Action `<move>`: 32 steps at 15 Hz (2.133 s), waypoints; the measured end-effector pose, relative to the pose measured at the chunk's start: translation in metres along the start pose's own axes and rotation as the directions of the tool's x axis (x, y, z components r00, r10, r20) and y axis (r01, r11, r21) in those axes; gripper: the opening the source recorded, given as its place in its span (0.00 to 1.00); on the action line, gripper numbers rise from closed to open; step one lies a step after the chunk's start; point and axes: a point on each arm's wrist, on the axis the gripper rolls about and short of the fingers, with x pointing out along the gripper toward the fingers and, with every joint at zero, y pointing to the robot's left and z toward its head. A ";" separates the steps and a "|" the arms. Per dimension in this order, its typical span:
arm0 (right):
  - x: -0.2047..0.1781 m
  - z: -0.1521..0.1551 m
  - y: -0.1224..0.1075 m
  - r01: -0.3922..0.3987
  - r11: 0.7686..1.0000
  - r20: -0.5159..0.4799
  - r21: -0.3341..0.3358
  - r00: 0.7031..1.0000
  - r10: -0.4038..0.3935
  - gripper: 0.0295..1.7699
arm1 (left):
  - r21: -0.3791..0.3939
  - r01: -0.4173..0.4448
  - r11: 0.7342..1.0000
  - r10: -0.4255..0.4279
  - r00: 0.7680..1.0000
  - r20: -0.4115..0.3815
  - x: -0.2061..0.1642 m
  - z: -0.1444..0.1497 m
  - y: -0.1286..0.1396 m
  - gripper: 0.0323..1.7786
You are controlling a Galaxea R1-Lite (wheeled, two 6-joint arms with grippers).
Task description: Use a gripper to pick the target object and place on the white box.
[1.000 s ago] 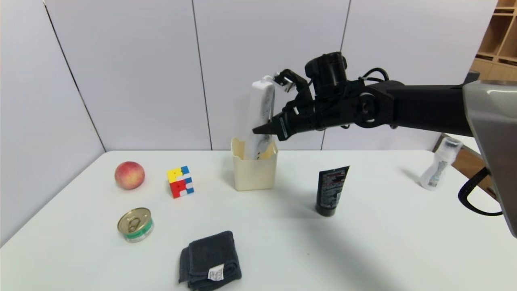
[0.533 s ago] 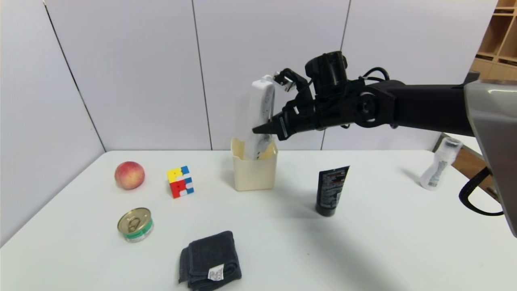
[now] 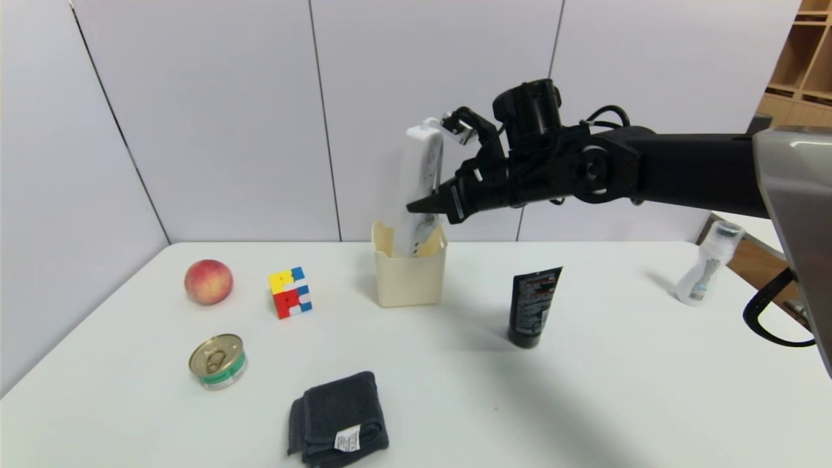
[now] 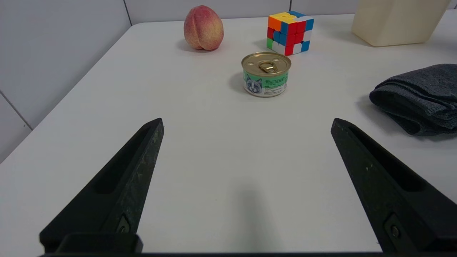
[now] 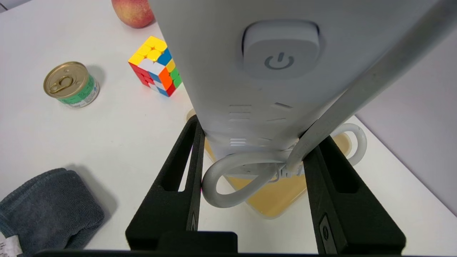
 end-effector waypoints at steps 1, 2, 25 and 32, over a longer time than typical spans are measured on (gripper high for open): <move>0.000 0.000 0.000 0.000 1.000 0.001 0.000 1.000 0.000 0.46 | 0.000 0.000 1.000 0.000 1.000 0.000 0.000 0.000 0.000 0.95; 0.000 0.001 0.000 0.000 1.000 0.002 -0.001 1.000 0.000 0.46 | 0.000 0.000 1.000 0.000 1.000 0.000 0.000 0.000 0.000 0.95; -0.031 0.013 0.006 0.012 0.999 -0.029 0.033 1.000 -0.011 0.91 | 0.000 0.000 1.000 0.000 1.000 0.000 0.000 0.000 0.000 0.95; -0.162 0.011 0.004 0.174 0.976 -0.084 0.130 0.983 -0.164 0.94 | 0.000 0.000 1.000 0.000 1.000 0.000 0.000 0.000 0.000 0.95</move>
